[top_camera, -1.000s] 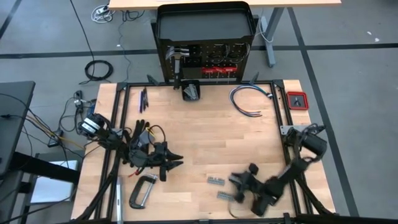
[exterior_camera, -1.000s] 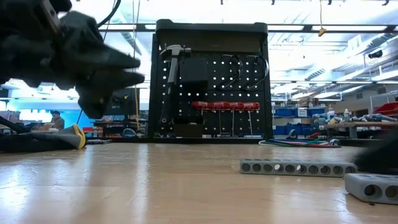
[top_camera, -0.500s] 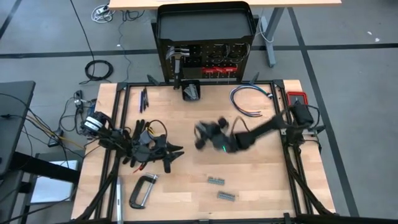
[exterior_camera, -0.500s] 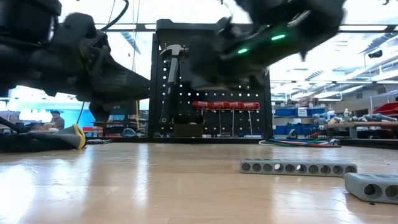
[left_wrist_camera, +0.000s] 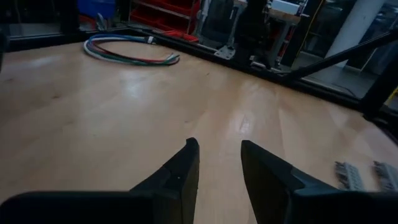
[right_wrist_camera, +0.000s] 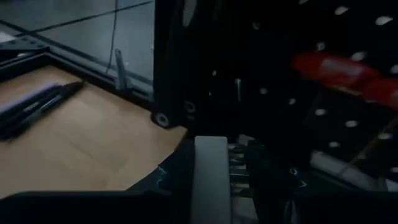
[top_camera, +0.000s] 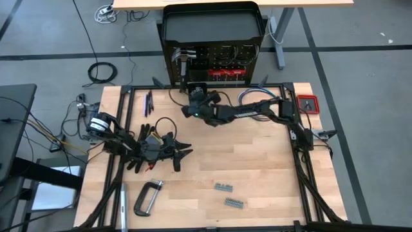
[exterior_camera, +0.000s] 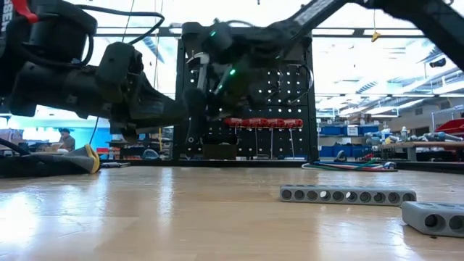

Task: Hang tools onto peg board
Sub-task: Put the gray terminal block into the black bin, then put the gray terminal block on the black bin

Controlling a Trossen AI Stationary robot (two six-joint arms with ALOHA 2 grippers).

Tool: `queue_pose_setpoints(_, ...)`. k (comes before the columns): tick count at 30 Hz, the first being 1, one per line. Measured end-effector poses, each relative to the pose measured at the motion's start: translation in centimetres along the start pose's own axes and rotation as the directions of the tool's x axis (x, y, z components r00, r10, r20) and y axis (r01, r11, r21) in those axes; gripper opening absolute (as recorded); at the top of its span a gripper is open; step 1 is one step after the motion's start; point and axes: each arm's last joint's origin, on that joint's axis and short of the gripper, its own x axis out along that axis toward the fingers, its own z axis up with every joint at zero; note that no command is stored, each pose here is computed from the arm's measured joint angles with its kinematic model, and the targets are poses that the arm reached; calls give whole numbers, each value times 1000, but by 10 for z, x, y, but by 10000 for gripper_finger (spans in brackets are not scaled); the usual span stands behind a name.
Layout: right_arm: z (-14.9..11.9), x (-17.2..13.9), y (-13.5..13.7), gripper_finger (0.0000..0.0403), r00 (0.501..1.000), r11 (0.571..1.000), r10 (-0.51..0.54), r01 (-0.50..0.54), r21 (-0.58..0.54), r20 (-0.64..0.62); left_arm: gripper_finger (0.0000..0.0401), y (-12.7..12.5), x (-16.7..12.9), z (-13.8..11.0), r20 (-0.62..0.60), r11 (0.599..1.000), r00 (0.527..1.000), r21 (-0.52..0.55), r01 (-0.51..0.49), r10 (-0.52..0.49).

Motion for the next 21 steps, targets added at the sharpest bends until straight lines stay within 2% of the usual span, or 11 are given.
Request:
queue_pose_setpoints(6, 14, 46, 3, 137, 998, 994, -22, 28, 106, -53, 125, 4, 4, 4, -1, 998, 998, 21, 67, -67)
queue_pose_setpoints(10, 20, 71, -7, 188, 991, 987, -43, 61, 149, -123, 125, 5, 5, 5, -10, 994, 994, 10, 109, -108)
queue_pose_setpoints(14, 26, 77, -18, 246, 983, 978, -60, 92, 188, -172, 125, 7, 3, 4, -17, 993, 992, -8, 121, -121)
queue_pose_setpoints(17, 24, 77, -21, 277, 976, 982, -40, 78, 172, -216, 125, 8, 1, 4, -16, 992, 992, -11, 126, -126)
queue_pose_setpoints(21, 25, 62, -14, 294, 969, 999, -16, 28, 44, -245, 125, 10, -2, 6, 9, 991, 991, -21, 133, -133)
